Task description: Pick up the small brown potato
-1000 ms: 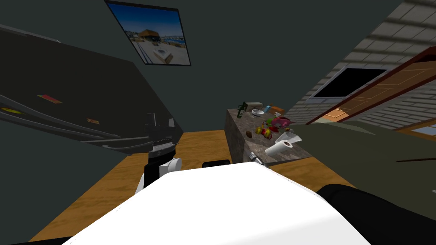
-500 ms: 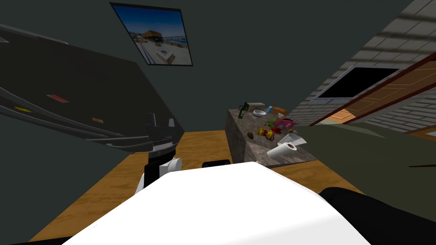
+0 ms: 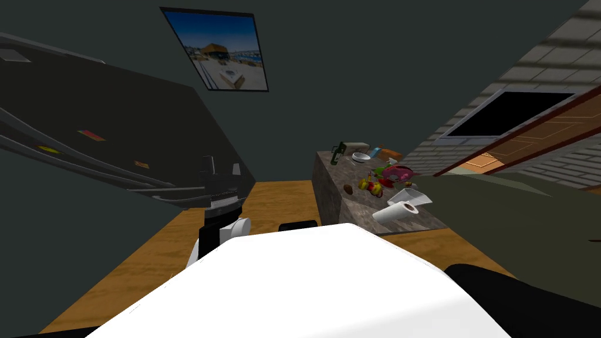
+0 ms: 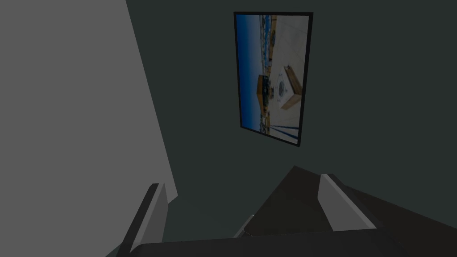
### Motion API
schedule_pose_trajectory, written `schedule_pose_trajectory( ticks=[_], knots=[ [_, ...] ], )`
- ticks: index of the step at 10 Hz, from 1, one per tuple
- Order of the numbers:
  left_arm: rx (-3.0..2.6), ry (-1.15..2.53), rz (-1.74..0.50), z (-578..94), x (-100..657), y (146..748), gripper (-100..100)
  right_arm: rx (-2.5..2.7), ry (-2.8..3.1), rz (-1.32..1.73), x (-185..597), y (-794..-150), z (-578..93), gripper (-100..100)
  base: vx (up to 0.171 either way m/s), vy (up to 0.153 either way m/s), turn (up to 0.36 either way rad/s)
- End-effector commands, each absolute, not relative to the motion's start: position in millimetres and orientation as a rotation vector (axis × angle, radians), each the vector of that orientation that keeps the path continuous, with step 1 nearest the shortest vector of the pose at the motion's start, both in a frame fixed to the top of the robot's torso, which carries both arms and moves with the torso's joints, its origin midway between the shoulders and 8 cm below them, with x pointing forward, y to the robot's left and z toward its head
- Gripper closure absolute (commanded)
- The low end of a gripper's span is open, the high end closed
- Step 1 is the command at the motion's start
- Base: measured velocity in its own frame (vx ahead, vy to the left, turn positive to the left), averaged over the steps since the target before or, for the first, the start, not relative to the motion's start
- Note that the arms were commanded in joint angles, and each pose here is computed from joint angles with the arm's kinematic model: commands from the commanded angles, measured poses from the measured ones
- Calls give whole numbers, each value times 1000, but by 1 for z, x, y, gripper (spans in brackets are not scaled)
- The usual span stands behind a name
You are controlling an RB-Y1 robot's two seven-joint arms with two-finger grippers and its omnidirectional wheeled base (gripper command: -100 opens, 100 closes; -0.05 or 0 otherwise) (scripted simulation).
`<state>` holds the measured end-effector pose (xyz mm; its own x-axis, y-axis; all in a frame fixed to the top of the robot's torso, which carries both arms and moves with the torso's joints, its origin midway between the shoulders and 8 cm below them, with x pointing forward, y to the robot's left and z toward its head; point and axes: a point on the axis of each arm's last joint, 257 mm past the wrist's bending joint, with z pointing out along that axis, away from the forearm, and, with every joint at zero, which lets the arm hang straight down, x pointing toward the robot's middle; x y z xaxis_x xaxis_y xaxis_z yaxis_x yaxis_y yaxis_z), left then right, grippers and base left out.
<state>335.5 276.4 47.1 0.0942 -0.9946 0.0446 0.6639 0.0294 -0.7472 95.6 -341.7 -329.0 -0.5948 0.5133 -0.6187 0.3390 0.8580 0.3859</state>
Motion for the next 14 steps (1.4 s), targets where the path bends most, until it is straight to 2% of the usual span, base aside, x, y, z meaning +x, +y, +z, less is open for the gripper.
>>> schedule_pose_trajectory(
  ticks=[1, 7, 14],
  knots=[
    [-715, 588, -1399, 47, 335, 276, 0, 615, 2313, 261, 75, -344, -333, -100, 44, 10, 29],
    [-715, 588, -1399, 47, 335, 276, 0, 562, 2564, 108, -7, -369, -344, -100, 51, 7, 48],
    [-715, 588, -1399, 47, 335, 276, 0, 473, 2800, -42, -79, -399, -335, -100, 84, -15, 57]
  ],
)
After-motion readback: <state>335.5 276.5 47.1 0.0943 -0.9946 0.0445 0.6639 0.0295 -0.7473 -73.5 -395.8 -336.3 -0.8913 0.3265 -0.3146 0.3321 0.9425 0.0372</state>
